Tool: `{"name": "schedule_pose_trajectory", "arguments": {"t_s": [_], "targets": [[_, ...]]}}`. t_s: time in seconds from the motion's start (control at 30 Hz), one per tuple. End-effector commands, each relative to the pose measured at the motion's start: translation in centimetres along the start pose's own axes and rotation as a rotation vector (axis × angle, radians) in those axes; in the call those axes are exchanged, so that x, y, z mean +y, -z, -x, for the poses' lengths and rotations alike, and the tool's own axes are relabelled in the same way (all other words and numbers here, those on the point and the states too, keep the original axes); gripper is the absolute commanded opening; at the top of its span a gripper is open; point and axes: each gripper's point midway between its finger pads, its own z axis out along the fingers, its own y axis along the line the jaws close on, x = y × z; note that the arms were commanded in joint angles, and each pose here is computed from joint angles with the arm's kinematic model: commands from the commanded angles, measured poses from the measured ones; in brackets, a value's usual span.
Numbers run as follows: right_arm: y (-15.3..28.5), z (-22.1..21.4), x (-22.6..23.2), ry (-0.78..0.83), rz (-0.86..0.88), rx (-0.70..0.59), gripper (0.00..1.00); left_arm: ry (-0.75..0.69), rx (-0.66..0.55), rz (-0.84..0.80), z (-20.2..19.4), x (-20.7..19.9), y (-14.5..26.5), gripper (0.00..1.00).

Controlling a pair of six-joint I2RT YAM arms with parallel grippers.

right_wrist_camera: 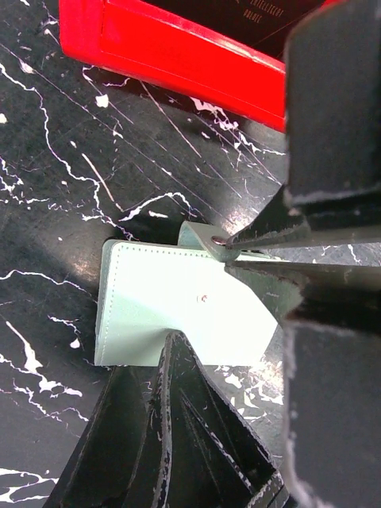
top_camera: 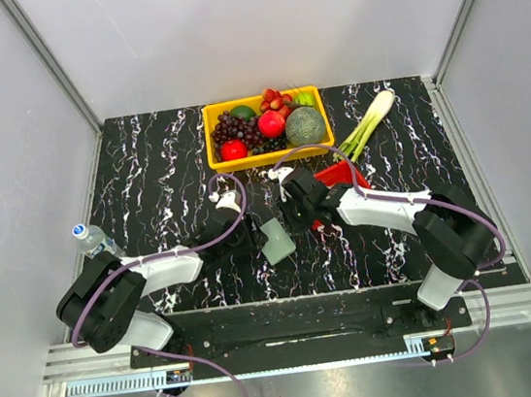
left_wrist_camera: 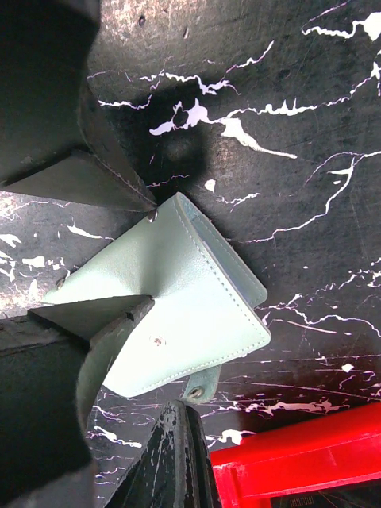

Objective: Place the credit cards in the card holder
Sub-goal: Close the card holder at the center of the board.

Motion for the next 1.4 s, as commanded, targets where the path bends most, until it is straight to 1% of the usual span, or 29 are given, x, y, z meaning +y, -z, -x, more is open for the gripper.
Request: {"name": "schedule_pose_trajectory", "arguments": {"t_s": [0.0, 0.2, 0.23, 0.27, 0.33, 0.43, 0.57, 0.83, 1.07, 1.17, 1.3, 1.37], "targets": [[0.4, 2.4, 0.4, 0.022, -0.013, -0.064, 0.12, -0.020, 0.013, -0.014, 0.1, -0.6, -0.2, 0.51], [0.0, 1.9, 0.2, 0.021, -0.025, -0.050, 0.03, -0.021, 0.010, -0.025, 0.2, -0.9, -0.1, 0.50], [0.0, 1.9, 0.1, 0.021, -0.029, -0.051, 0.03, -0.021, 0.010, -0.025, 0.2, -0.8, -0.1, 0.50], [0.0, 1.9, 0.0, 0.019, -0.033, -0.053, 0.07, -0.021, 0.013, -0.025, 0.1, -0.8, -0.1, 0.50], [0.2, 2.1, 0.1, 0.011, -0.034, -0.060, 0.22, -0.021, 0.010, -0.027, 0.2, -0.9, -0.1, 0.50], [0.4, 2.3, 0.1, 0.015, -0.033, -0.067, 0.33, -0.020, 0.010, -0.026, 0.2, -0.8, -0.1, 0.50], [0.3, 2.6, -0.3, 0.017, -0.061, -0.073, 0.35, -0.021, 0.008, -0.031, 0.3, -1.0, -0.1, 0.50], [0.0, 2.2, -1.6, 0.025, -0.129, -0.052, 0.35, -0.021, 0.007, -0.032, 0.3, -1.0, 0.0, 0.50], [-0.1, 2.2, -1.1, 0.027, -0.099, -0.041, 0.35, -0.021, 0.006, -0.033, 0.3, -1.0, 0.0, 0.50], [-0.1, 2.2, -1.0, 0.030, -0.101, -0.041, 0.32, -0.020, 0.004, -0.034, 0.3, -1.1, 0.1, 0.49], [0.1, 2.4, -1.0, 0.030, -0.101, -0.049, 0.21, -0.020, 0.002, -0.032, 0.4, -1.0, 0.1, 0.49], [0.3, 2.5, -0.9, 0.028, -0.095, -0.057, 0.20, -0.019, 0.001, -0.033, 0.4, -1.0, 0.1, 0.49]]}}
